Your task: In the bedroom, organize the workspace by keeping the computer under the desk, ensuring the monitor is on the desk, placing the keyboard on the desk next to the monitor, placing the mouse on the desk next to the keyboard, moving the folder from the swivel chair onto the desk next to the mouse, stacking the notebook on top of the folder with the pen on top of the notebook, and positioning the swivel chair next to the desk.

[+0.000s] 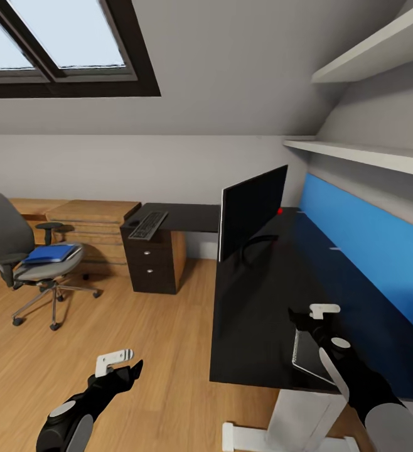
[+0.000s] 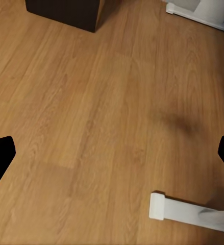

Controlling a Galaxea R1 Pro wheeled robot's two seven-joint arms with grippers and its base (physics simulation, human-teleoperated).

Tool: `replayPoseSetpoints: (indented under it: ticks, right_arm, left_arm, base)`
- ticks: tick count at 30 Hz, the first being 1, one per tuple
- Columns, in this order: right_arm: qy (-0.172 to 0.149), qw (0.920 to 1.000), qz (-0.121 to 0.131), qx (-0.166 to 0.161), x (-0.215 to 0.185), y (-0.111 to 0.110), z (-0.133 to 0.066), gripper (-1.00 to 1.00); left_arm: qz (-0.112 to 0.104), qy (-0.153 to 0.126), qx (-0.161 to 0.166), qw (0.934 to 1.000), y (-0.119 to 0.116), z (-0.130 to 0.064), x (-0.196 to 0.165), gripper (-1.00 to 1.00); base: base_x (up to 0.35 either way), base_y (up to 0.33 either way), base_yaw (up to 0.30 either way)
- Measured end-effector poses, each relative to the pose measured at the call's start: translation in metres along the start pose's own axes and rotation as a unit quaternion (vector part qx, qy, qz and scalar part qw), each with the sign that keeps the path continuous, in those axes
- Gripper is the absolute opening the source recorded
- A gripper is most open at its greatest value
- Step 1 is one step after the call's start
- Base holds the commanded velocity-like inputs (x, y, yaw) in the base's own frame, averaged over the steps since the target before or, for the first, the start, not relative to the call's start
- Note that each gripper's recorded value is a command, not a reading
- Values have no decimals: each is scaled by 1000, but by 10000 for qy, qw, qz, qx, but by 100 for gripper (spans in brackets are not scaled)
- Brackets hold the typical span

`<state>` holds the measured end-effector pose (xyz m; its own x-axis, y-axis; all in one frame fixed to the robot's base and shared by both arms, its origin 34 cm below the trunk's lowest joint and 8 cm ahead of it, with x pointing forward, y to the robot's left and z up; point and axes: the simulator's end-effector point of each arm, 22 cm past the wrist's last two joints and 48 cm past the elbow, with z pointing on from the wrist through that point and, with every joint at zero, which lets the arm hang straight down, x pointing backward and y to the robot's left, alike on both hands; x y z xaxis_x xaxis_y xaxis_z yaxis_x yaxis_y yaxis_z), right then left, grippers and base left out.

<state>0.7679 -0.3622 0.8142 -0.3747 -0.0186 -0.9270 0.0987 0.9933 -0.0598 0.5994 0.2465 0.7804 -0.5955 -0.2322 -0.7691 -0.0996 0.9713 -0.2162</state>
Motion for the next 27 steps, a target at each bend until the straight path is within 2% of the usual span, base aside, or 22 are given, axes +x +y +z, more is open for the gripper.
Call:
replayPoseSetpoints:
  ticks: [5,12,21,27]
  right_arm:
    - [142,9999,17,86,2,-8,9,100]
    - [478,9986,71,226,15,-19,23,100]
    - [570,9980,89,266,17,-23,26,100]
    - [720,9970,96,275,29,-23,30,100]
  left_arm:
    - [1,-7,6,10000,0,0,0,100]
    - [-5,-91,56,9999,-5,-3,-9,100]
    - [-12,-202,91,9998,-8,-7,-19,100]
    - [-13,-229,98,9997,-7,-2,-13,100]
  base:
    - [214,0,0]
    - [40,0,0]
    - [3,0,0]
    - [0,0,0]
